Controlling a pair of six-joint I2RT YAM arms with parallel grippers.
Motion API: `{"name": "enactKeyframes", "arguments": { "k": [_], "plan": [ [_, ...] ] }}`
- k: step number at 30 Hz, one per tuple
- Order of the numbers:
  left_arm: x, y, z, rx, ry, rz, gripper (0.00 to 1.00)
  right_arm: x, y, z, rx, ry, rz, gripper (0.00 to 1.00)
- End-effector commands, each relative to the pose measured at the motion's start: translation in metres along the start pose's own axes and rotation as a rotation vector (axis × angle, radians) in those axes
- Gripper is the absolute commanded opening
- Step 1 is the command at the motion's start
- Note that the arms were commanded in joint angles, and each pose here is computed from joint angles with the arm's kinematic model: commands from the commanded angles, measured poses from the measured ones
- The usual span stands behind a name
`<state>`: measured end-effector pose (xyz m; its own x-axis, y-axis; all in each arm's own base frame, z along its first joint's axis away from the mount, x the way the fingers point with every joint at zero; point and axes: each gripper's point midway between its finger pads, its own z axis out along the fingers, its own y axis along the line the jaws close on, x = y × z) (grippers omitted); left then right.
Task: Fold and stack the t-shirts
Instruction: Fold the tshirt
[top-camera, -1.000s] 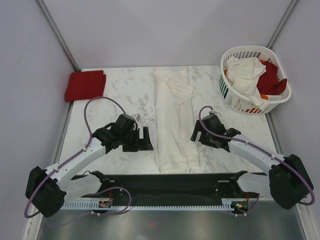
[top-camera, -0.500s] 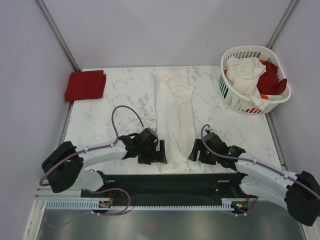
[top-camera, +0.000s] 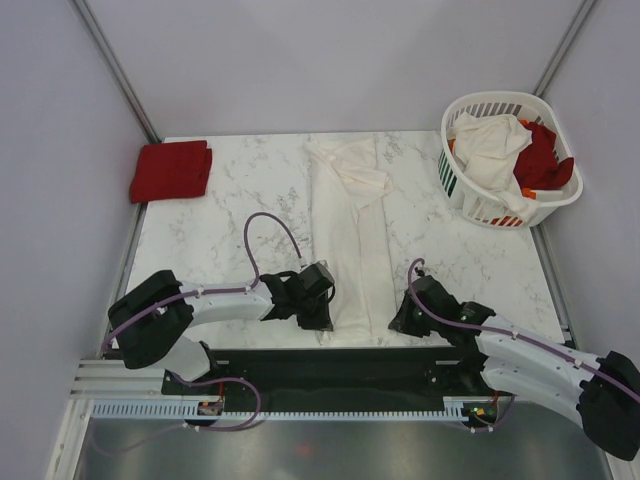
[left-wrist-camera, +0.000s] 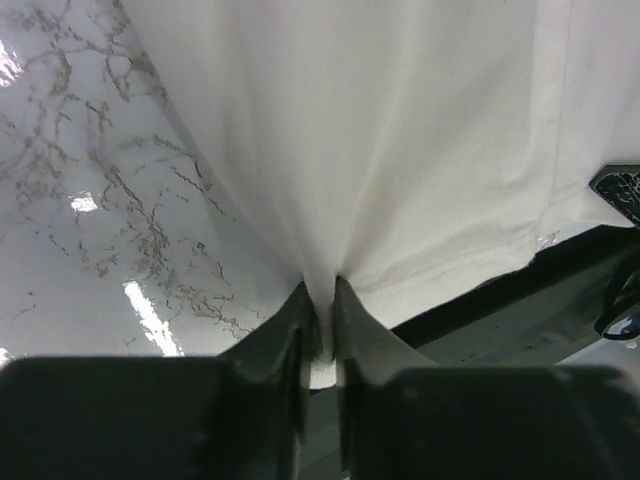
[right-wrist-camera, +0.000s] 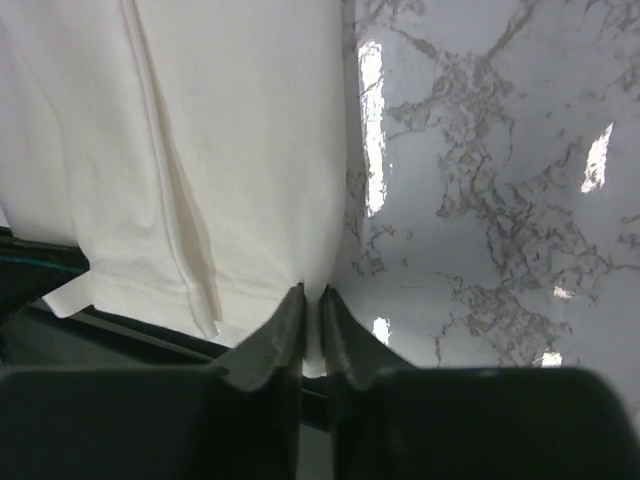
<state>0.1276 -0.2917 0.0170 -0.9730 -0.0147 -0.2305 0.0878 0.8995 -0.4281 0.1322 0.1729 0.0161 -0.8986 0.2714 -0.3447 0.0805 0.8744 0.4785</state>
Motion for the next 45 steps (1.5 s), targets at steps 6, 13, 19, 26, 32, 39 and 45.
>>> {"name": "enactKeyframes", "arguments": {
  "k": [6, 13, 19, 26, 32, 39, 45],
  "plan": [
    [0.004, -0.008, -0.011, 0.033, -0.035, -0.023, 0.04, 0.014, -0.013, -0.009, 0.036, 0.043, 0.004, 0.00],
    [0.000, -0.028, -0.057, 0.044, -0.074, -0.018, 0.02, -0.021, 0.032, -0.053, -0.051, -0.039, -0.015, 0.00],
    [-0.026, -0.055, -0.092, 0.080, -0.141, 0.009, 0.02, -0.068, 0.070, -0.078, -0.064, -0.160, -0.082, 0.00],
    [-0.079, -0.051, -0.118, -0.006, -0.209, 0.033, 0.06, -0.130, 0.096, -0.093, 0.023, -0.339, -0.173, 0.00],
    [-0.125, -0.039, -0.124, -0.025, -0.241, 0.023, 0.12, -0.174, 0.119, -0.092, 0.090, -0.435, -0.216, 0.00],
    [-0.177, -0.028, -0.113, -0.072, -0.260, 0.040, 0.12, -0.222, 0.126, -0.079, 0.151, -0.495, -0.201, 0.00],
    [-0.215, -0.027, -0.090, -0.072, -0.221, 0.051, 0.13, -0.256, 0.125, -0.062, 0.189, -0.503, -0.191, 0.00]
  ]
}}
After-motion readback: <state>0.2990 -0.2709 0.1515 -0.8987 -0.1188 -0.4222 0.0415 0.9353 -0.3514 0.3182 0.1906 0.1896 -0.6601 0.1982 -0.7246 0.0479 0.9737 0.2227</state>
